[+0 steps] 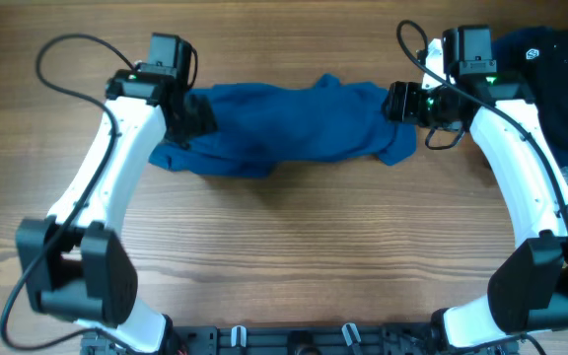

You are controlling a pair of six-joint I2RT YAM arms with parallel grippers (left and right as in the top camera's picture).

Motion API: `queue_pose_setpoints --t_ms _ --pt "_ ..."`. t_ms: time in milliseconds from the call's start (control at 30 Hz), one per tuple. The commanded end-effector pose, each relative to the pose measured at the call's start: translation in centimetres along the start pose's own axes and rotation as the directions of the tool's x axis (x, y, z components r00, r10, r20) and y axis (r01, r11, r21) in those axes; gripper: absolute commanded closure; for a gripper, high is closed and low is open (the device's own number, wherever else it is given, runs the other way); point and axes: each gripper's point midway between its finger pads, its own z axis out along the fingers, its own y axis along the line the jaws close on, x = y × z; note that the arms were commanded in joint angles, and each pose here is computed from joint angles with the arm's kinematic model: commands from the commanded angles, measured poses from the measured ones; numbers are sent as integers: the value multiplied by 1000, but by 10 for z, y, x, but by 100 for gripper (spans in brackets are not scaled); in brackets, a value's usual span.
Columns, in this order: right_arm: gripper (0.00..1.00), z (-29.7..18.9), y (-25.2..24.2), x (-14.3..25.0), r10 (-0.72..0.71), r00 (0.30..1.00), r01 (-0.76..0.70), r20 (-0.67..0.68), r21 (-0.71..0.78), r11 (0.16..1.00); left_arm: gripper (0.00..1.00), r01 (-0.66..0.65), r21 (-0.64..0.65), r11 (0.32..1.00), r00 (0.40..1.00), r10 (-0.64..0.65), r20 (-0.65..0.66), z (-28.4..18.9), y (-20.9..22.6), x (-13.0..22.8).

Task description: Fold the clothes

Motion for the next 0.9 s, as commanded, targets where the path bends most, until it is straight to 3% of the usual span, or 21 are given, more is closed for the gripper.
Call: queue_pose_setpoints --t_ms 0,133,433,633,867 --pt "26 17 10 25 -51 995 47 -83 -53 997 14 -36 6 999 988 36 -148 36 -1 32" --pt "26 35 8 56 -45 986 35 -161 -66 997 28 -41 -19 999 969 35 -244 46 8 61" --pt "27 51 11 63 -30 989 15 -144 -105 994 29 -53 -46 998 955 37 -293 72 20 92" --pt "27 52 13 57 -37 992 24 -117 -110 994 25 -35 -22 999 989 32 -147 97 14 72" --pt "27 52 14 49 -44 995 34 -87 -115 993 22 -5 42 999 996 1 86 98 -7 16"
